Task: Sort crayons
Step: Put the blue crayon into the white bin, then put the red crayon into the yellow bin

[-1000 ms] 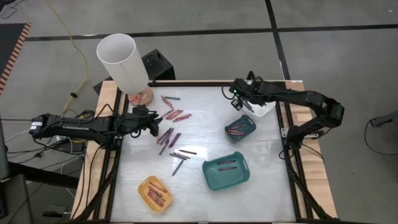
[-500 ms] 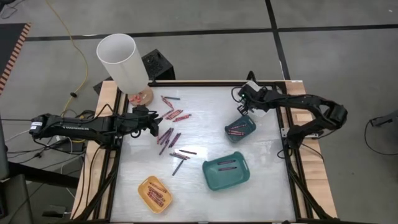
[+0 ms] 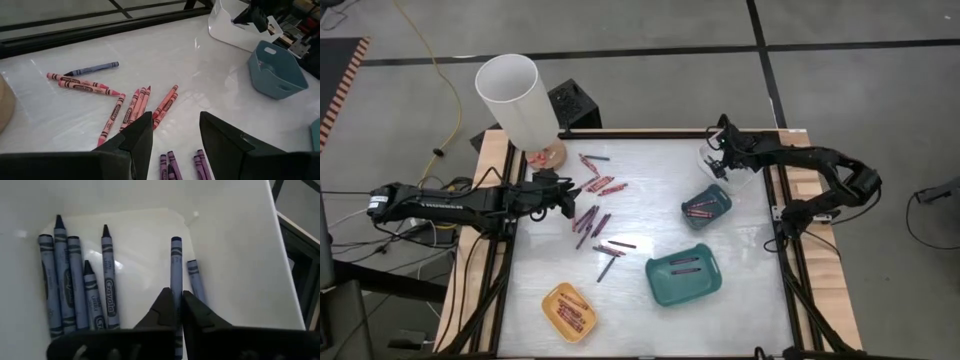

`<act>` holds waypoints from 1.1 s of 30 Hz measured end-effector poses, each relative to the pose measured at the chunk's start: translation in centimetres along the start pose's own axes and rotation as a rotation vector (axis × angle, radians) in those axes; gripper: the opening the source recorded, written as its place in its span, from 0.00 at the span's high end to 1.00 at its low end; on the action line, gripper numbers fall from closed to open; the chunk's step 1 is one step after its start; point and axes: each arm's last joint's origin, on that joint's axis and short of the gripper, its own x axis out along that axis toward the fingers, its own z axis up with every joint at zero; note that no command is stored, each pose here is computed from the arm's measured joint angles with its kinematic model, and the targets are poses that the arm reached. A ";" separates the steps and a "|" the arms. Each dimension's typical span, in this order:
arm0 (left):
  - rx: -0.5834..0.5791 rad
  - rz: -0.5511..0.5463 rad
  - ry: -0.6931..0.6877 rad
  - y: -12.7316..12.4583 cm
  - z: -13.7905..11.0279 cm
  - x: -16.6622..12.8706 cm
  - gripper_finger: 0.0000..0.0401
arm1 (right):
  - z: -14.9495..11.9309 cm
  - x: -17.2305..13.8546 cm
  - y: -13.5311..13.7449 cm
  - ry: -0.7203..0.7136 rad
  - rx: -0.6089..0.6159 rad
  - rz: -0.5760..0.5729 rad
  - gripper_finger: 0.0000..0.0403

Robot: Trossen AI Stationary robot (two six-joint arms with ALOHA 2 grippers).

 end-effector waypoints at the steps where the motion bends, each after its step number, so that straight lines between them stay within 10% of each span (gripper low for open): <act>1: -0.001 0.001 0.001 0.0 0.0 0.0 0.62 | 0.0 0.0 0.0 -0.001 -0.003 0.004 0.93; 23: -0.002 0.001 0.000 0.0 0.0 0.0 0.62 | 0.8 -0.7 0.6 -0.059 -0.039 0.040 0.86; 33: -0.002 0.016 -0.010 0.0 0.0 0.0 0.62 | 5.9 -6.7 5.0 -0.303 -0.217 0.384 0.86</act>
